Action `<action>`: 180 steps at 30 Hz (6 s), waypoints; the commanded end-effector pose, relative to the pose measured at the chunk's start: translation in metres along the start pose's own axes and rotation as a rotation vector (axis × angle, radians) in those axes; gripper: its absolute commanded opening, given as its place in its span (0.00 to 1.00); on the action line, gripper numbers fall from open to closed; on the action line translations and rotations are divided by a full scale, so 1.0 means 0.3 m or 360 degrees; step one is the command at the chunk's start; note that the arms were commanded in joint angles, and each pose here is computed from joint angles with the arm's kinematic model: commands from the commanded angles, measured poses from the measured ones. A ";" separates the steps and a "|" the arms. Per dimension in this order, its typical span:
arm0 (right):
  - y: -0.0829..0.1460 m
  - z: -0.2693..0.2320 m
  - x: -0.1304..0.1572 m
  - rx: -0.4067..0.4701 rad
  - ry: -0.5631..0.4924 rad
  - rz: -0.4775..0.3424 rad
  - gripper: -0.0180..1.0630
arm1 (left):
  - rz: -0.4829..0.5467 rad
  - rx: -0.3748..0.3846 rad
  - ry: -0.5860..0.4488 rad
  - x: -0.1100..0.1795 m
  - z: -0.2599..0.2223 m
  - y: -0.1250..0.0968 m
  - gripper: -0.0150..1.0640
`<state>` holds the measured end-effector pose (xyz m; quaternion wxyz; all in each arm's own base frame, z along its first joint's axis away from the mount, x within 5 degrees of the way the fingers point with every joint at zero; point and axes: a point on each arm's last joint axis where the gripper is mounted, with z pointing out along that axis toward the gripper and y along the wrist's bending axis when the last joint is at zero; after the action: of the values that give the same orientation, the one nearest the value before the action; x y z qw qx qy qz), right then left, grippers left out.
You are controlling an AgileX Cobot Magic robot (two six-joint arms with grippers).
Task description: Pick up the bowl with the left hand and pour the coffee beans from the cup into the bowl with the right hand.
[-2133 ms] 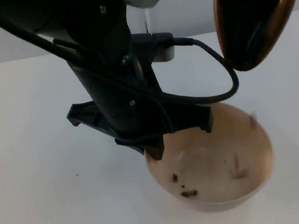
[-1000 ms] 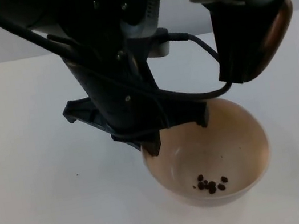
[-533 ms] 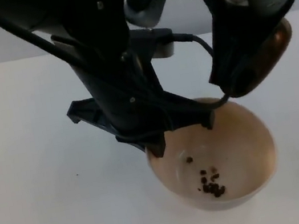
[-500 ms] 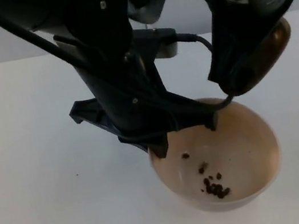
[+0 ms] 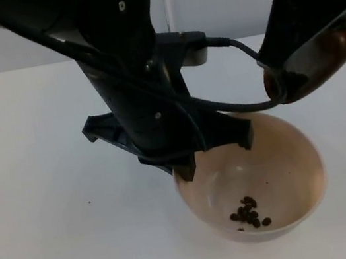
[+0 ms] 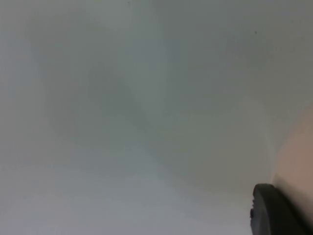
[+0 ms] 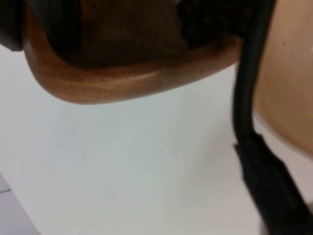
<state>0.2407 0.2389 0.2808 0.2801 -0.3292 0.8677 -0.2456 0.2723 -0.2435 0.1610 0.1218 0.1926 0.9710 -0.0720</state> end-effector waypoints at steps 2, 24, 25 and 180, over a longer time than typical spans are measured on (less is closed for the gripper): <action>-0.049 -0.017 0.007 -0.0079 -0.0006 0.0053 0.02 | -0.0022 0.0025 -0.0028 -0.007 -0.009 -0.009 0.01; -0.256 0.057 0.069 -0.0682 0.0034 0.0369 0.02 | -0.0019 0.0022 -0.0025 -0.006 -0.009 -0.009 0.01; -0.261 0.060 0.071 -0.0696 0.0035 0.0372 0.02 | -0.0015 0.0017 -0.0021 -0.006 -0.009 -0.008 0.01; -0.059 0.559 0.333 -0.0835 0.0157 0.0872 0.70 | -0.0184 -0.0201 -0.0934 0.207 -0.800 0.333 0.76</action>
<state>0.2963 0.1180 0.1278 0.1946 -0.1343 0.9702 0.0525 0.2103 -0.0880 0.3644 0.4001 0.1007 0.9081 -0.0713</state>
